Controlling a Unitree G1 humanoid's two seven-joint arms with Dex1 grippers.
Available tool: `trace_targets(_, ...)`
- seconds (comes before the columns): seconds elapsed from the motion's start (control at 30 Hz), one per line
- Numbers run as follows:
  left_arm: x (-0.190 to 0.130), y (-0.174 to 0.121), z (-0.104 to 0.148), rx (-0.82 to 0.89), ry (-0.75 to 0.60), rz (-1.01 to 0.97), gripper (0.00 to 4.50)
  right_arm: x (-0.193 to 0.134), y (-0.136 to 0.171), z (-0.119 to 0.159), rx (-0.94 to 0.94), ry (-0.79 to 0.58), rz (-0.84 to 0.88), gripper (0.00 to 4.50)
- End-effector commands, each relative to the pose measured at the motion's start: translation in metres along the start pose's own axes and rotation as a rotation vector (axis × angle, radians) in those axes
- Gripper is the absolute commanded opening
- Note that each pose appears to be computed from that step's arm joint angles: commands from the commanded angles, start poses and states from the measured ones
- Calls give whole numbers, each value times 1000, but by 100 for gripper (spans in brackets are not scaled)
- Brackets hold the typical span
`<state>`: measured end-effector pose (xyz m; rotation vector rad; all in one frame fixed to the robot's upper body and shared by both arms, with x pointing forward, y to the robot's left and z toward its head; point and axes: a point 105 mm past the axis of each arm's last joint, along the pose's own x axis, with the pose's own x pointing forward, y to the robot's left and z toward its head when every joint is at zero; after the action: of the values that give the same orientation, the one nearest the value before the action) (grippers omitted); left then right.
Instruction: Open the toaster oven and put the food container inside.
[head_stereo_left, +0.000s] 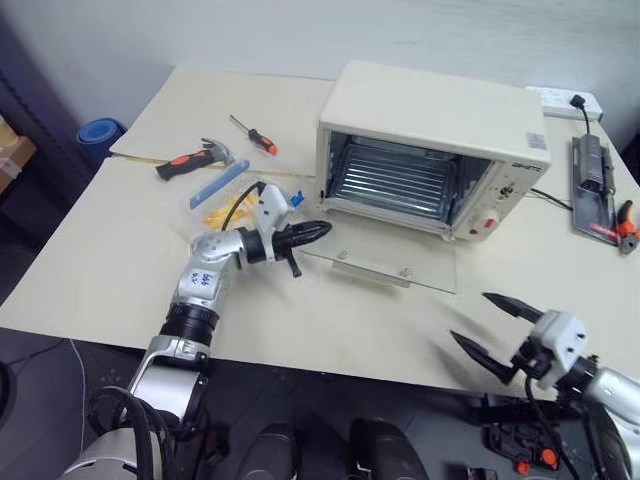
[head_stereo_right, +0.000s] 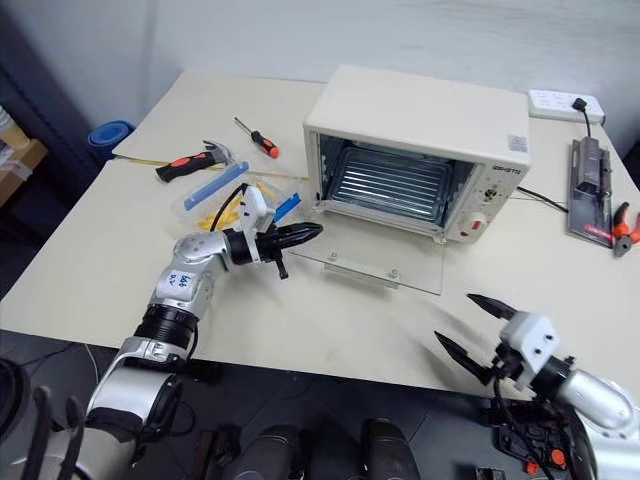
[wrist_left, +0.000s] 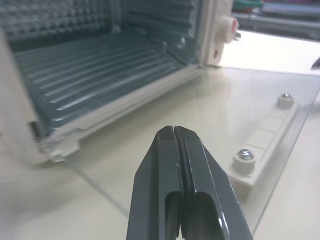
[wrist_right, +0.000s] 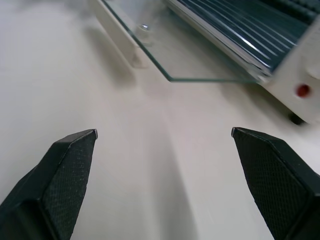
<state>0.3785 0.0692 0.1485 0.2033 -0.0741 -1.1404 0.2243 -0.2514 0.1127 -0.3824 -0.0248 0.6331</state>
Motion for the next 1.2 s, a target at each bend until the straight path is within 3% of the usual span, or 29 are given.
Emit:
trace_targets(0.03, -2, -7, -12, 70, 59, 2, 3, -12, -11, 27, -67, -59, -53, 450)
trace_targets(0.23, -19, -20, -28, 44, 53, 93, 3, 3, 0, 55, -20, -150, -6, 450)
trace_targets(0.33, -43, -26, -16, -15, -67, 167, 20, 21, 9, 76, 44, -276, 71, 450)
trace_targets(0.43, -88, -30, -5, -53, -157, 289, 94, 38, 12, 87, 19, -345, 99, 450)
trace_targets(0.6, -198, -37, -18, -168, -108, 704, 250, 64, 21, 98, -20, -439, 153, 450)
trace_targets(0.73, -263, -55, -26, -271, -70, 992, 374, 78, 25, 101, -38, -485, 209, 450)
trace_targets(0.83, -264, -65, -15, -312, -58, 974, 448, 84, 28, 100, -83, -483, 270, 450)
trace_targets(0.9, -261, -65, -13, -371, -48, 973, 448, 86, 25, 101, -94, -481, 281, 450)
trace_targets(1.2, -213, 9, 6, -715, -82, 1110, 448, 95, 17, 111, -141, -474, 311, 450)
